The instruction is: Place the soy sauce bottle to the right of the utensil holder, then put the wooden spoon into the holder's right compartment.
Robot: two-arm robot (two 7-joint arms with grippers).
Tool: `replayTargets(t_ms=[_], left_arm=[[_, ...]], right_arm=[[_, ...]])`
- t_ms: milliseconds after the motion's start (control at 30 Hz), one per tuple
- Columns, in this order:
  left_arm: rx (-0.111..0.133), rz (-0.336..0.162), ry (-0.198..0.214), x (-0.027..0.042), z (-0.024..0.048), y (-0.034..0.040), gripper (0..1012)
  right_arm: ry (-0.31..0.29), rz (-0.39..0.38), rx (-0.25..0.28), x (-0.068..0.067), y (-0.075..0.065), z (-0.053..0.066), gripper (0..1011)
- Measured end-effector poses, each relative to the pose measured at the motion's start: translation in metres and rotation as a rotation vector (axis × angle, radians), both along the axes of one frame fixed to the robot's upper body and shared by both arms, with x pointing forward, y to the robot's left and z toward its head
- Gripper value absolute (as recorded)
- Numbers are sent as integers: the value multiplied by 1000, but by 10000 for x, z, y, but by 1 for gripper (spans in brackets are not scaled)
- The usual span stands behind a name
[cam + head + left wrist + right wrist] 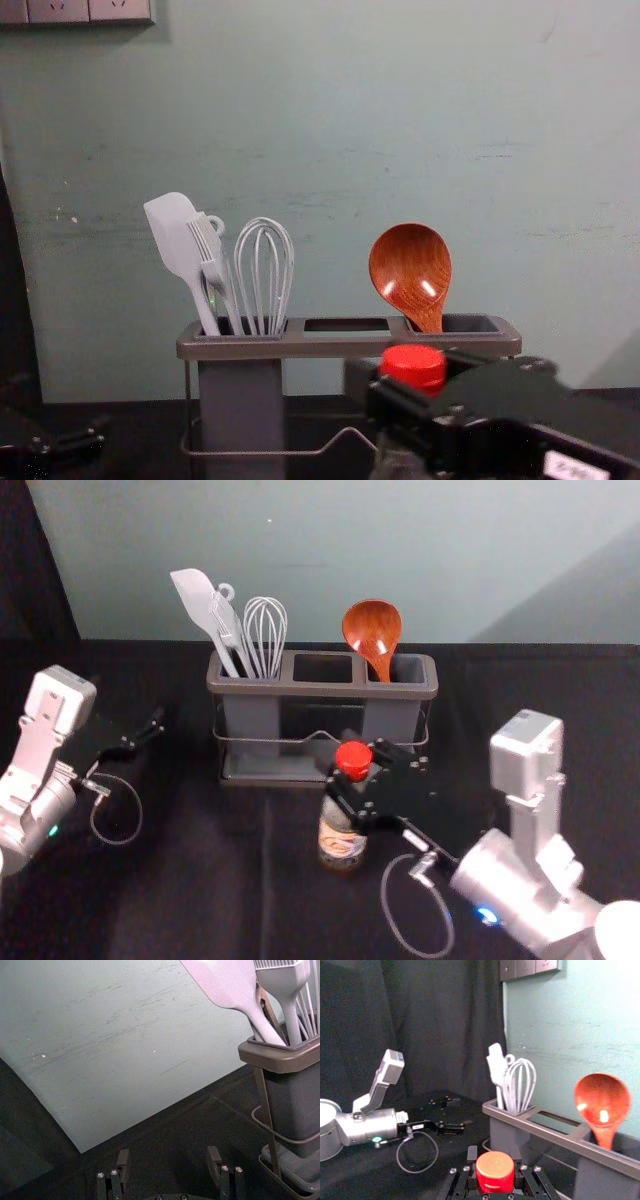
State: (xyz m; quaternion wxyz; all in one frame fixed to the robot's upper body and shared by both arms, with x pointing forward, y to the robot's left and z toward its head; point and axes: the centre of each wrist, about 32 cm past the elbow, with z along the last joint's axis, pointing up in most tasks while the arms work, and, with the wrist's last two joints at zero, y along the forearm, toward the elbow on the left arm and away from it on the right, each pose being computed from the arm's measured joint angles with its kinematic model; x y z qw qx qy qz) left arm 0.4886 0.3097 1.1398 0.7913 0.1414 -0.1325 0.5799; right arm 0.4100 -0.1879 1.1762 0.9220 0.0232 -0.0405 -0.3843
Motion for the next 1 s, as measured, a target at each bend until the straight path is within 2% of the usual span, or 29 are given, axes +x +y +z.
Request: replayTargets(t_ms=[400,667,800,867,1000], left_arm=[[0,0,0,0,0,0,1000],[0,0,0,0,0,0,1000],[0,0,0,0,0,0,1000],[0,0,0,0,0,0,1000],[0,0,0,0,0,0,1000]], right_arm=[[-18,-39,-4,-171,-383,166,380],[-25,-50,-18,-348,-636,305,380],[-26,-60,-22,-399,-729,332,380],[-24,-70,-18,-420,-823,340,380],[-19,-89,-19,-418,-941,345,380]])
